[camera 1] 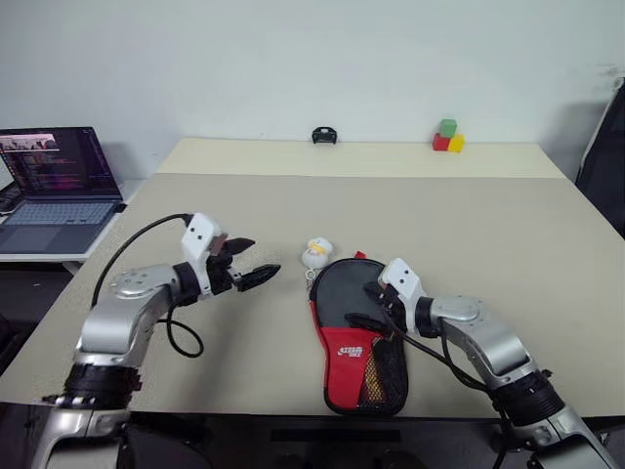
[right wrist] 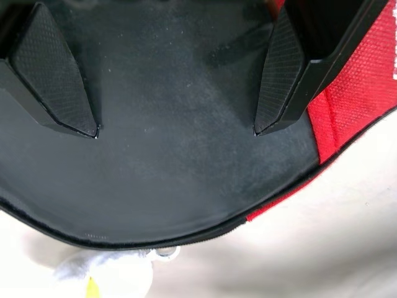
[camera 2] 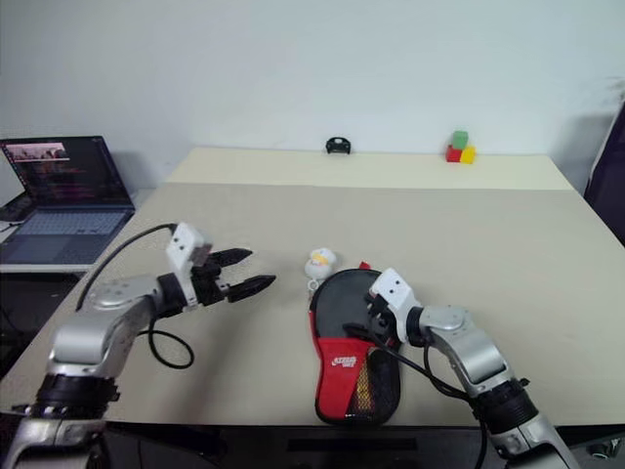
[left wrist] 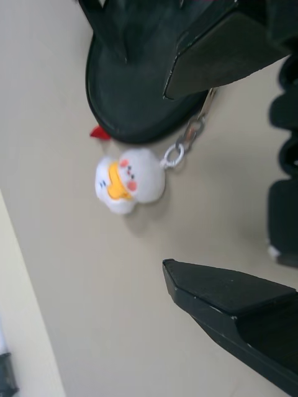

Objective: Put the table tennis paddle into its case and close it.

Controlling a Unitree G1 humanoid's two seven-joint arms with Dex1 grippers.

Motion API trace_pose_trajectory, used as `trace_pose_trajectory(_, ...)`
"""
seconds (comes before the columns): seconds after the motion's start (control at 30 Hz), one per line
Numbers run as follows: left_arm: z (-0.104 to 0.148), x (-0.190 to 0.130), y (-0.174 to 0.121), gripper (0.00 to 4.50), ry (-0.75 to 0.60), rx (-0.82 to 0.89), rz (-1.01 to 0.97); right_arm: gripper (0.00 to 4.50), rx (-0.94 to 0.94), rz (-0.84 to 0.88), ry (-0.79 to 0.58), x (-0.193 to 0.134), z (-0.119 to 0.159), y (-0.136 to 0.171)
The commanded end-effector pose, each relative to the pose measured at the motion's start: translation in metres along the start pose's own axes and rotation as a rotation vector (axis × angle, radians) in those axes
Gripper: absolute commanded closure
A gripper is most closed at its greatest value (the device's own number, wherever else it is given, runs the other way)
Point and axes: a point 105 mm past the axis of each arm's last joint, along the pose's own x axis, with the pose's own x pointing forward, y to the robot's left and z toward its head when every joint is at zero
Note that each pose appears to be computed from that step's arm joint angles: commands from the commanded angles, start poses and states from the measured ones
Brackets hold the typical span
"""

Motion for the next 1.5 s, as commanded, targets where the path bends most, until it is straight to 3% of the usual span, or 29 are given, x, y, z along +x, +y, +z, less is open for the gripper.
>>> trace_pose_trajectory(0.03, 0.01, 0.013, 0.012, 0.0, -0.005, 0.013, 0.034, 0.13, -0.018, -0.019, -0.026, -0.001, 0.006, -0.001)
trace_pose_trajectory(0.33, 0.022, 0.066, 0.016, 0.0, -0.018, 0.014, 0.006, 0.13, -0.005, -0.014, -0.03, 0.002, 0.006, 0.005)
trace_pose_trajectory(0.57, 0.011, 0.102, 0.003, 0.0, 0.069, -0.009, -0.073, 0.13, 0.003, -0.01, -0.036, 0.004, 0.007, 0.01)
trace_pose_trajectory(0.9, -0.014, 0.116, -0.004, 0.0, 0.176, -0.016, -0.077, 0.13, 0.023, -0.013, -0.048, 0.005, 0.007, 0.017)
trace_pose_trajectory(1.1, -0.018, 0.123, -0.015, 0.0, 0.174, -0.023, -0.111, 0.13, 0.029, -0.007, -0.042, 0.003, 0.005, 0.02)
trace_pose_trajectory(1.2, -0.019, 0.125, -0.017, 0.56, 0.17, -0.028, -0.117, 0.0, 0.021, -0.014, -0.028, 0.002, 0.002, 0.02)
trace_pose_trajectory(1.5, -0.021, 0.127, -0.021, 3.59, 0.176, -0.023, -0.132, 0.0, 0.039, -0.095, 0.105, -0.001, -0.024, 0.003)
